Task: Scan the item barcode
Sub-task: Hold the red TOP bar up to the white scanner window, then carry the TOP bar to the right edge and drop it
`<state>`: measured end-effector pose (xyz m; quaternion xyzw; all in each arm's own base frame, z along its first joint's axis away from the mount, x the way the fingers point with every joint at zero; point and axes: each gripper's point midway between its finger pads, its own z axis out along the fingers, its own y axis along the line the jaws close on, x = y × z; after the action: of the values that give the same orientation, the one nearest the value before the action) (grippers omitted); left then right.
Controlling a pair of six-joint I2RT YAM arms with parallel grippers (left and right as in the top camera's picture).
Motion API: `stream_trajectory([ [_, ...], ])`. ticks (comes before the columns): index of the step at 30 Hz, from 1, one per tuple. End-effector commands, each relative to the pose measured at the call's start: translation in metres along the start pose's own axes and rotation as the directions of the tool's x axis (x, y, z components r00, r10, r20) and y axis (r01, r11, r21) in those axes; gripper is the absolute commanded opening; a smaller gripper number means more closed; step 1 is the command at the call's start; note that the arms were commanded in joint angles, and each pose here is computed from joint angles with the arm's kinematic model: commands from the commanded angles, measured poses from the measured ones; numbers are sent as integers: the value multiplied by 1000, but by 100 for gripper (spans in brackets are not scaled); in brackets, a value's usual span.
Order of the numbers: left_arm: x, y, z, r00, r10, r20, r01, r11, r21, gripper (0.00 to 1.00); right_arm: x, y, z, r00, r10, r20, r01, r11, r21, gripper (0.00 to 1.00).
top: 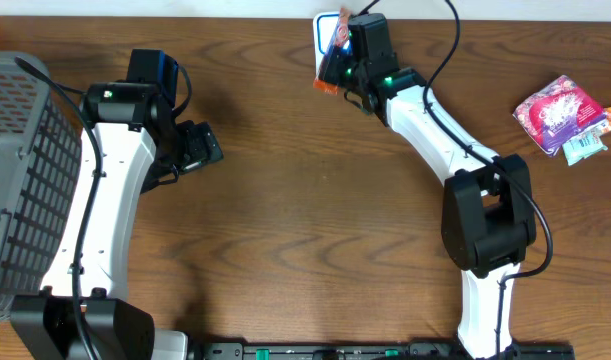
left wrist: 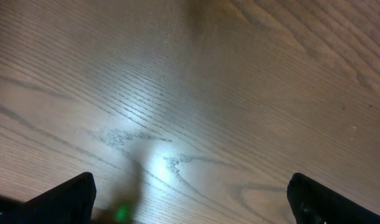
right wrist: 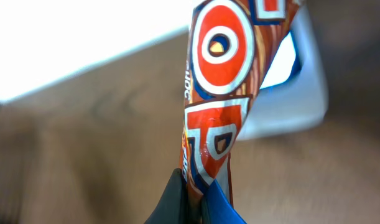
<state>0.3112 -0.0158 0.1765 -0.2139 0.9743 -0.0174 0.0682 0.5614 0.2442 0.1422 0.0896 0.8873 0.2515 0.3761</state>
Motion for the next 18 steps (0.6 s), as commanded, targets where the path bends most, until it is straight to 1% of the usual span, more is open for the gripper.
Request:
stream_trajectory([
  [1,-1,3,2,1000,11,-1,-11,1000,-14,98,-39,-1,-8,985,-84,153,75,995,59,1],
  [5,-1,3,2,1000,11,-1,-11,1000,-14,98,-53,-5,-6,977,-80,199,71,996,49,1],
  [8,-1,3,2,1000,11,-1,-11,1000,-14,98,-55,-18,-2,977,-71,200,60,996,65,1],
  [12,-1,3,2,1000,11,-1,-11,1000,-14,98,-48,-32,10,984,-69,164,60,996,60,1],
  [15,-1,3,2,1000,11,-1,-11,1000,-14,98,-42,-31,15,987,-88,137,84,996,36,1],
  [18,-1,3,2,1000,11,-1,-11,1000,-14,98,-37,-22,16,983,-141,116,142,990,-7,1],
])
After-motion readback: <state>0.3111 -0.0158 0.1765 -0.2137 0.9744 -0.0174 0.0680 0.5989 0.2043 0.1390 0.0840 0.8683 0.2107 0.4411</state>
